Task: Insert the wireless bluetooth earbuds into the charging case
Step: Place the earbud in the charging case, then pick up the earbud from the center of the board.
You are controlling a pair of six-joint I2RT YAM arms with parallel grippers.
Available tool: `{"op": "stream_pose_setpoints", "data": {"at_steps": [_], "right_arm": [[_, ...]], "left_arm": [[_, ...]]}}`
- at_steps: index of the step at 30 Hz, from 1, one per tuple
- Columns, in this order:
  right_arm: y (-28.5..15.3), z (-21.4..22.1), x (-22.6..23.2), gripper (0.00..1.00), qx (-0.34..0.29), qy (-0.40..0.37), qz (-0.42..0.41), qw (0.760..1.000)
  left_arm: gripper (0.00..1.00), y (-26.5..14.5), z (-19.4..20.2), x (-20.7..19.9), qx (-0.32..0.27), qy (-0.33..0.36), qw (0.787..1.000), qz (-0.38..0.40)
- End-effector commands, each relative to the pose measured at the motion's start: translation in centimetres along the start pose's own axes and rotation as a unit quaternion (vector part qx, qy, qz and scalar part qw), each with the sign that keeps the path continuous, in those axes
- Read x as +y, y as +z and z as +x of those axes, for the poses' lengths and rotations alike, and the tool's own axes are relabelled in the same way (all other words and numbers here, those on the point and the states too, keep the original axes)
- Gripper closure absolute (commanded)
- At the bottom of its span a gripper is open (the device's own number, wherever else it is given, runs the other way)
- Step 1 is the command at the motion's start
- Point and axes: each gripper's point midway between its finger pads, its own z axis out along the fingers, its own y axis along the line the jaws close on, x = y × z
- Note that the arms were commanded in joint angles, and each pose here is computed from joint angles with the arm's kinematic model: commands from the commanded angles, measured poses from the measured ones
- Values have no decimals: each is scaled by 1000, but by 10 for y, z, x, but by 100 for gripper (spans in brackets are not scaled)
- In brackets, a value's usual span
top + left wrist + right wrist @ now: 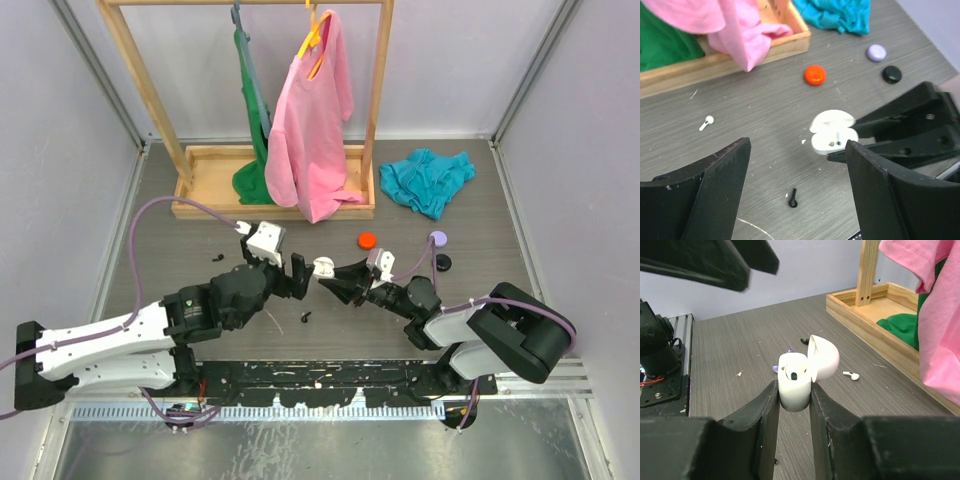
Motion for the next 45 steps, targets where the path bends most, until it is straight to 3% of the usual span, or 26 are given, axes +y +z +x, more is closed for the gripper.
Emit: {"op": "stream_pose_setpoints", "data": {"at_steps": [1,14,19,26,36,45], "right_arm": [[7,-29,-1,82,-54,-25,1,998],[6,-24,-9,82,-47,-25,23,998],[6,-25,-10,82,-46,-28,26,998],[6,-23,-11,82,-43,-28,26,998],[7,-21,-11,82,-39,-29,26,998],[7,-22,-11,82,-39,-29,25,999]], "left_arm": [[21,12,20,21,52,-52,997,-13],[27,74,80,112,175,-23,977,-116],[31,101,108,137,244,-12,964,-107],[38,133,124,159,272,-19,957,-97],[41,161,146,167,299,-17,950,-81],[52,154,161,161,326,-47,941,-80]]}}
